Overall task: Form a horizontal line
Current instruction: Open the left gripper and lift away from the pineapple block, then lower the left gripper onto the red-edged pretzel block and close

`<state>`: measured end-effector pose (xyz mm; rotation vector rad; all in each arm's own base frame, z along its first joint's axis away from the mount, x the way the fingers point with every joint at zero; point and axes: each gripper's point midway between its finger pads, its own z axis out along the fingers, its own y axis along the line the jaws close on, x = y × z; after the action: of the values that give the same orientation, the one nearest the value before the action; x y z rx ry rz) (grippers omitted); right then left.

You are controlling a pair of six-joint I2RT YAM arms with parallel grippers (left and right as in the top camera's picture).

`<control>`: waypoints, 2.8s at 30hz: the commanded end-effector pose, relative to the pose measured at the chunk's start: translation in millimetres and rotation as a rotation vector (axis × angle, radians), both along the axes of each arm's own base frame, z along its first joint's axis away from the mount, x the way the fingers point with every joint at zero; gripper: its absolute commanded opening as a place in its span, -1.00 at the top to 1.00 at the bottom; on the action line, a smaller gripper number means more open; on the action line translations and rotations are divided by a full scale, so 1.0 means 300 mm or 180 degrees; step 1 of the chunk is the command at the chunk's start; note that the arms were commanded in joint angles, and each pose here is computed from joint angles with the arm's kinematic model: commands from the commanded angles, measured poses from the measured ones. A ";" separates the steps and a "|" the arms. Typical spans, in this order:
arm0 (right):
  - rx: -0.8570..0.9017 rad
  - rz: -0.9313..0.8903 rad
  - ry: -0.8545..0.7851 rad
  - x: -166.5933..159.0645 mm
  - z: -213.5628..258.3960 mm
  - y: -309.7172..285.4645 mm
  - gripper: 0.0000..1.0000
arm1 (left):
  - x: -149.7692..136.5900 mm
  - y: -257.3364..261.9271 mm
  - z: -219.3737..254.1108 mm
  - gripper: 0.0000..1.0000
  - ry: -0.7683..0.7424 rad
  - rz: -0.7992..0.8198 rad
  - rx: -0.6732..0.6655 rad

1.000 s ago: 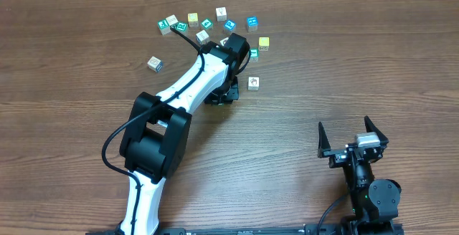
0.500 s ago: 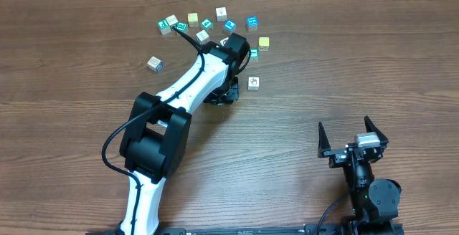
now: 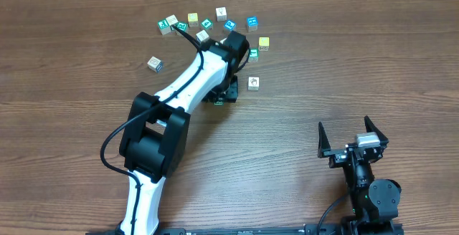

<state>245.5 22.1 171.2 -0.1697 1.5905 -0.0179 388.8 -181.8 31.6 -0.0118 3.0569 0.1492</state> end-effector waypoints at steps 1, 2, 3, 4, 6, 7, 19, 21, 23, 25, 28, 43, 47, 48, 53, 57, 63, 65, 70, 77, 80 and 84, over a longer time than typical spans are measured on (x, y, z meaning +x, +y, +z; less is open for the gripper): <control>-0.0009 -0.0003 -0.0014 0.000 -0.006 -0.002 -1.00 | 0.136 0.019 0.163 -0.22 -0.0358 0.0099 -0.0152; -0.0009 -0.0003 -0.0014 0.000 -0.006 -0.002 -1.00 | 0.155 0.024 0.200 -0.27 -0.0412 0.0115 -0.0179; -0.0010 -0.0003 -0.0013 0.000 -0.006 -0.002 -1.00 | 0.178 0.030 0.248 -0.39 -0.0486 0.0146 -0.0218; -0.0009 -0.0003 -0.0014 0.000 -0.006 -0.002 -1.00 | 0.203 0.033 0.305 -0.51 -0.0579 0.0166 -0.0280; -0.0009 -0.0003 -0.0014 0.000 -0.006 -0.002 -1.00 | 0.245 0.031 0.408 -1.00 -0.0749 0.0109 -0.0443; -0.0008 -0.0003 -0.0014 0.000 -0.006 -0.002 -1.00 | 0.263 0.029 0.453 -1.00 -0.0832 0.0052 -0.0513; -0.0008 -0.0003 -0.0014 0.000 -0.006 -0.002 -1.00 | 0.392 0.223 0.619 -1.00 -0.1334 0.0221 -0.0451; -0.0009 -0.0003 -0.0014 0.000 -0.006 -0.002 -1.00 | 0.393 0.277 0.614 -0.99 -0.1306 0.0313 -0.0387; -0.0008 -0.0003 -0.0014 0.000 -0.006 -0.002 -1.00 | 0.387 0.325 0.607 -1.00 -0.1254 0.0408 -0.0359; -0.0009 -0.0003 -0.0014 0.000 -0.006 -0.002 -1.00 | 0.369 0.380 0.595 -1.00 -0.1151 0.0525 -0.0319; -0.0008 -0.0003 -0.0014 0.000 -0.006 -0.002 -1.00 | 0.329 0.464 0.575 -1.00 -0.0964 0.0803 -0.0272; -0.0009 -0.0003 -0.0014 0.000 -0.006 -0.002 -1.00 | 0.324 0.627 0.352 -0.99 -0.0721 0.1759 -0.0306; -0.0008 -0.0003 -0.0014 0.000 -0.006 -0.002 -1.00 | 0.330 0.608 0.250 -0.99 -0.0672 0.1748 -0.0367; -0.0009 -0.0003 -0.0014 0.000 -0.006 -0.002 -1.00 | 0.328 0.607 0.230 -0.99 -0.0661 0.1782 -0.0378; -0.0009 -0.0003 -0.0014 0.000 -0.006 -0.002 -1.00 | 0.314 0.610 0.139 -0.84 -0.0622 0.1981 -0.0387; -0.0008 -0.0003 -0.0014 0.000 -0.006 -0.002 -1.00 | 0.317 0.609 0.092 -0.74 -0.0648 0.2002 -0.0400; -0.0009 -0.0003 -0.0014 0.000 -0.006 -0.002 -1.00 | 0.335 0.609 0.070 -0.38 -0.0733 0.2020 -0.0431; -0.0009 -0.0003 -0.0014 0.000 -0.006 -0.002 -1.00 | 0.341 0.609 0.072 -0.29 -0.0755 0.2018 -0.0441; -0.0009 -0.0003 -0.0014 0.000 -0.006 -0.002 -1.00 | 0.364 0.605 0.078 -0.15 -0.0844 0.2007 -0.0475; -0.0008 -0.0003 -0.0014 0.000 -0.006 -0.002 -1.00 | 0.353 0.605 0.062 -0.21 -0.0808 0.2010 -0.0459; -0.0008 -0.0003 -0.0014 0.000 -0.006 -0.002 -1.00 | 0.345 0.606 0.049 -0.25 -0.0787 0.2019 -0.0453; -0.0008 -0.0003 -0.0014 0.000 -0.006 -0.002 -1.00 | 0.346 0.606 0.034 -0.26 -0.0798 0.2023 -0.0460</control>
<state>245.5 22.1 171.0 -0.1697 1.5913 -0.0179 494.8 2.0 45.7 -0.9102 2.6958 -0.0273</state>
